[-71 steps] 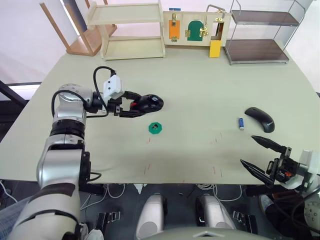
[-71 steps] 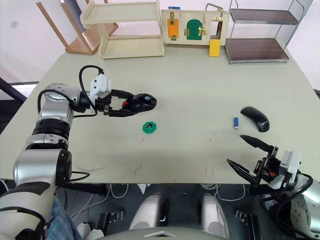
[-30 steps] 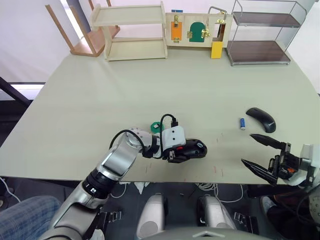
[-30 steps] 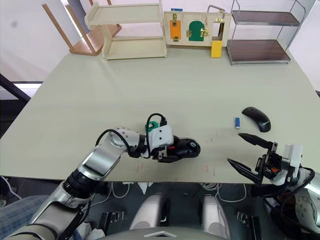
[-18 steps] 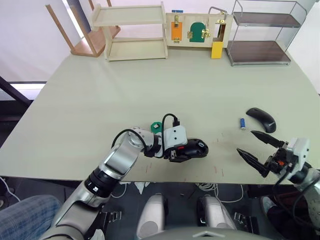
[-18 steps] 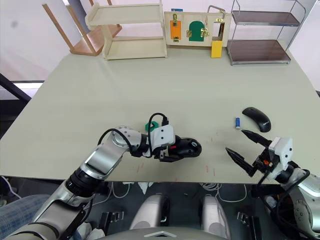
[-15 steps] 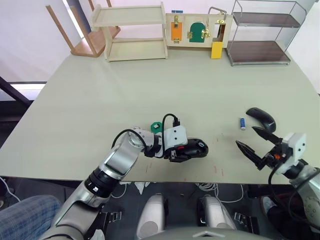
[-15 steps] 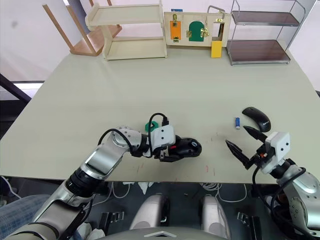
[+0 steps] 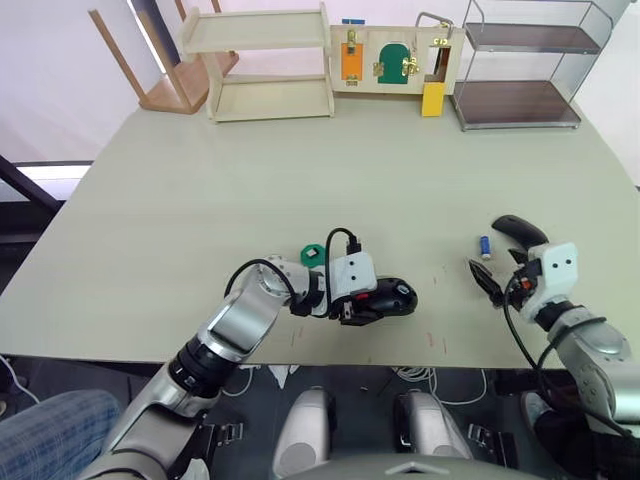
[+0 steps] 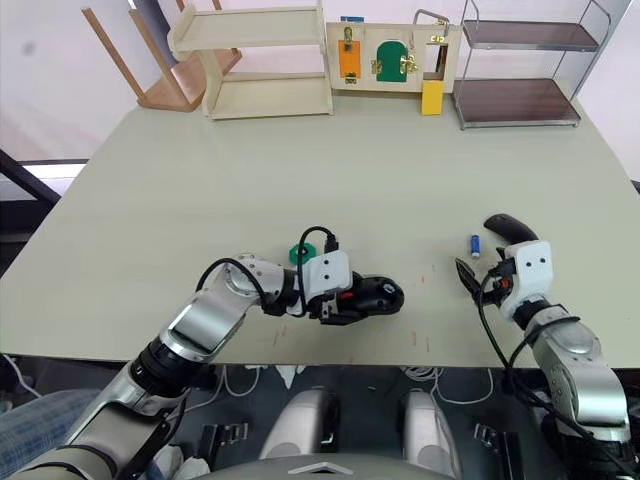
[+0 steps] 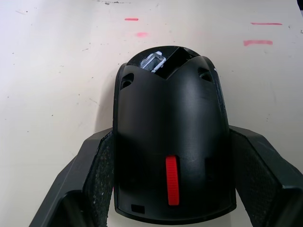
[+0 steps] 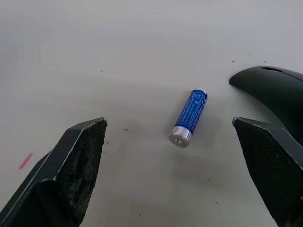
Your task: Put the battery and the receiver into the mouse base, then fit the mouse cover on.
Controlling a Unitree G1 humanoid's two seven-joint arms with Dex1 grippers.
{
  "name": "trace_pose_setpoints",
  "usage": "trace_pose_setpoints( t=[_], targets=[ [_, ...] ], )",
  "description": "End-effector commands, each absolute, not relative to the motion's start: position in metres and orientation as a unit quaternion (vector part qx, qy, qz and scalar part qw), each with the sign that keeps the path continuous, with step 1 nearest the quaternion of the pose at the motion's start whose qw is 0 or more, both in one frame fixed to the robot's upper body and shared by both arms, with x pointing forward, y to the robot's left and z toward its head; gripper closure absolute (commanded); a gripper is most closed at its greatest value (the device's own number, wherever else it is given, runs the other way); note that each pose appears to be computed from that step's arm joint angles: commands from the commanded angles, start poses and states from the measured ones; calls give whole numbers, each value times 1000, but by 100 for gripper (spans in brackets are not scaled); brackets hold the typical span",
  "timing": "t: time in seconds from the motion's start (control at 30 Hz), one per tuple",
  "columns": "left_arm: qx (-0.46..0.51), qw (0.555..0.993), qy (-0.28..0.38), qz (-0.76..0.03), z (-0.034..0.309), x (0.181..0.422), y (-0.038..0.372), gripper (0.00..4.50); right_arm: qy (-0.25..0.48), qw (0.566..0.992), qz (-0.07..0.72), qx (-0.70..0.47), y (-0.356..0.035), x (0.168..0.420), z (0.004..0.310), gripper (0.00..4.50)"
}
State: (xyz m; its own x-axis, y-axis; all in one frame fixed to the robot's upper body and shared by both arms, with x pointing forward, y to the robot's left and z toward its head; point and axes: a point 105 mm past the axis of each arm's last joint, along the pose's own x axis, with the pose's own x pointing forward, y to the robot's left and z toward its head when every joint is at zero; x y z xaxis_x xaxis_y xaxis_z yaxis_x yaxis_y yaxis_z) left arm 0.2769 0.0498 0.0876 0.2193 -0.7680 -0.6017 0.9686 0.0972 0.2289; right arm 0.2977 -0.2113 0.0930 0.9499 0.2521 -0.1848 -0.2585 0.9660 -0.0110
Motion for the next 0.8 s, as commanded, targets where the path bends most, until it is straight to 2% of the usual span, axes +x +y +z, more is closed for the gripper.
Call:
trace_pose_setpoints(
  t=[0.03, 0.33, 0.37, 0.4, 0.43, 0.47, 0.5, 0.53, 0.6, 0.63, 0.67, 0.73, 0.8],
  targets=[
    [295, 712, 183, -611, 79, 268, 49, 155, 97, 991, 91, -24, -215, 308, 93, 0],
    [295, 714, 185, -608, 79, 269, 51, 155, 107, 992, 56, -23, -212, 316, 88, 0],
    [295, 714, 185, -608, 79, 269, 51, 155, 106, 993, 54, -24, -213, 316, 88, 42],
    [295, 714, 185, -608, 79, 269, 51, 155, 105, 993, 52, -25, -213, 316, 88, 52],
    [295, 714, 185, -608, 79, 270, 52, 155, 104, 993, 52, -26, -213, 316, 88, 82],
    [295, 714, 185, -608, 79, 270, 52, 155, 103, 993, 51, -27, -213, 315, 88, 128],
    [295, 713, 185, -608, 79, 270, 52, 155, 102, 993, 50, -27, -213, 315, 89, 156],
    [296, 713, 185, -608, 79, 270, 52, 155, 99, 993, 51, -28, -213, 315, 90, 209],
    [297, 712, 185, -609, 78, 270, 53, 155, 97, 994, 52, -29, -212, 315, 90, 279],
    [297, 711, 185, -609, 78, 270, 53, 155, 96, 994, 52, -29, -212, 315, 90, 340],
    [297, 712, 185, -609, 79, 271, 54, 155, 96, 994, 52, -29, -211, 315, 90, 353],
    [298, 712, 186, -608, 79, 272, 54, 155, 93, 994, 54, -32, -210, 314, 91, 426],
    [302, 709, 186, -610, 79, 271, 56, 155, 87, 993, 70, -34, -206, 312, 93, 440]
  ],
)
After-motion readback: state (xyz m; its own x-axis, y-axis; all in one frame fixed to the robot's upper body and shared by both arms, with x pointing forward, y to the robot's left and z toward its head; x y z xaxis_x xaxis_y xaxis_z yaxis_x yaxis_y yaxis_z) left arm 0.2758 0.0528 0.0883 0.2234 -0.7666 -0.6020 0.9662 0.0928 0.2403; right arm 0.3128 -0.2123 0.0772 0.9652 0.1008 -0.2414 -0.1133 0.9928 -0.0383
